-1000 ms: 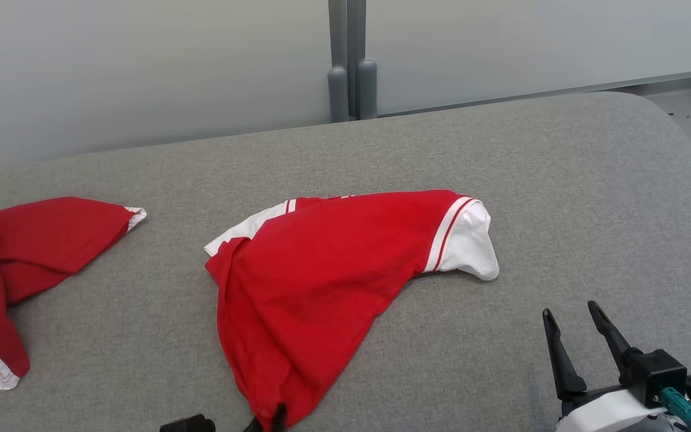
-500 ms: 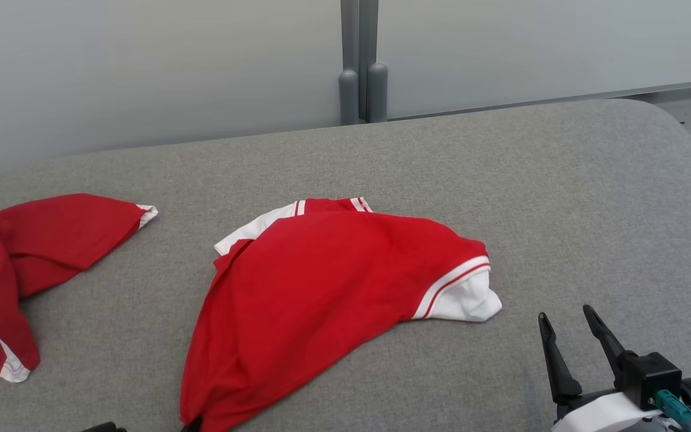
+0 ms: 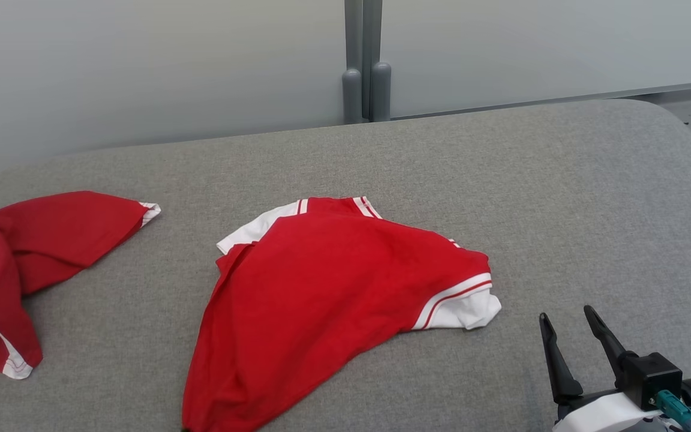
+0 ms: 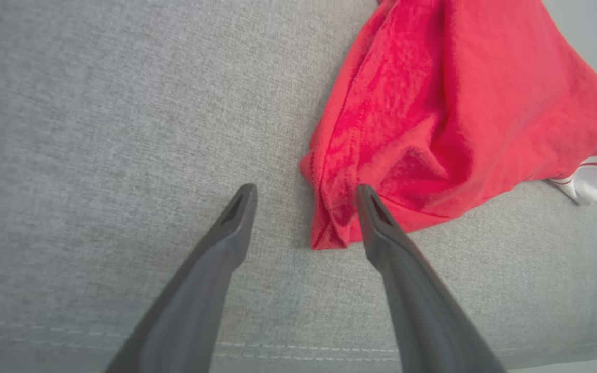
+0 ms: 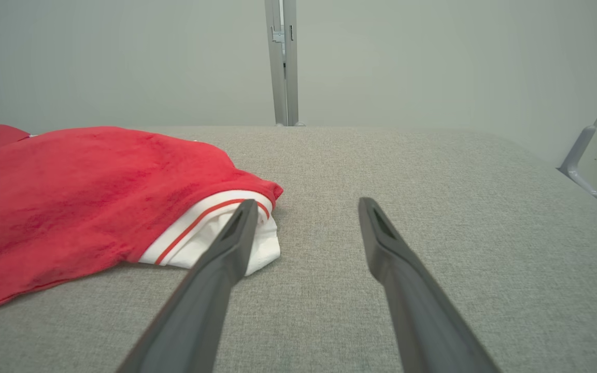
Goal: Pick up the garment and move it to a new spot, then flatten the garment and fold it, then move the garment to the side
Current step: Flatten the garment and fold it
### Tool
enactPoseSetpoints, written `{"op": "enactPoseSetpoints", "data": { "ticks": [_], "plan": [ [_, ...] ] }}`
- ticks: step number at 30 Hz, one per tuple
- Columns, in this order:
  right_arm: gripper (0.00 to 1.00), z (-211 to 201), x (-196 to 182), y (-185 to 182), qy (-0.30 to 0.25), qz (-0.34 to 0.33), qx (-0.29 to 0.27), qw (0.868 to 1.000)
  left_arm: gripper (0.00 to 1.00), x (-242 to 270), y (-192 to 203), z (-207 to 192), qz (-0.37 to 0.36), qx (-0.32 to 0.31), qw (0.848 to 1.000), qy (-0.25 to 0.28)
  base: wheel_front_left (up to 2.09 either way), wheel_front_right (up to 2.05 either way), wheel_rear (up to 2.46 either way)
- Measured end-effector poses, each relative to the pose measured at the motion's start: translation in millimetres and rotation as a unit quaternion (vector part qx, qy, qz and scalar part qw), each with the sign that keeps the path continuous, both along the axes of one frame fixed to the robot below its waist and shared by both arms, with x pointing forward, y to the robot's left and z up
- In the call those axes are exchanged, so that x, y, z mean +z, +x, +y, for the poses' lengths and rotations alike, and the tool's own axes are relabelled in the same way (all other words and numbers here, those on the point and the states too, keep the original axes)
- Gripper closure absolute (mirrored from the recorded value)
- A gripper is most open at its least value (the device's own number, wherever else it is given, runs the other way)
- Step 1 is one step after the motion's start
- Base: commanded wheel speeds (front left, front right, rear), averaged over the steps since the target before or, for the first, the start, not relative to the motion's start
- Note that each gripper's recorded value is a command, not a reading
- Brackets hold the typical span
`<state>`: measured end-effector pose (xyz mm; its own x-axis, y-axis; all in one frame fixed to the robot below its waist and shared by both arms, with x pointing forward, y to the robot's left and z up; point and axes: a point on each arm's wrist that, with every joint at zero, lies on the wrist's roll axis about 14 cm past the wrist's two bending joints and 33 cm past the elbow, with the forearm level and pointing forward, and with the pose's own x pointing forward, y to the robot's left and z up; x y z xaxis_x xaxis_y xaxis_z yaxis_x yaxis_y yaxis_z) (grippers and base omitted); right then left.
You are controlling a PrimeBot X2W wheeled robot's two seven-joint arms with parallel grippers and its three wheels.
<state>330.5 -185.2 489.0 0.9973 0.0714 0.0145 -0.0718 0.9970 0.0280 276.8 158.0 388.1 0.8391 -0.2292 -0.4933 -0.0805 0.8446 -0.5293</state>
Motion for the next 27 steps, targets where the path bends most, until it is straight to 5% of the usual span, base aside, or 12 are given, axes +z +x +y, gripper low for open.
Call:
{"op": "enactPoseSetpoints", "data": {
  "ticks": [14, 27],
  "plan": [
    [0.00, -3, 1, 2, -0.004, -0.002, -0.001, 1.000, 0.00, 48, 16, 35, -0.125, 0.068, 0.986, 0.087, 0.00, 0.00, 0.00],
    [0.00, -14, 1, -13, -0.018, -0.001, -0.008, 1.000, 0.00, 79, 0, 42, -0.197, 0.099, 0.969, 0.116, 0.00, 0.00, 0.00]
  ]
}}
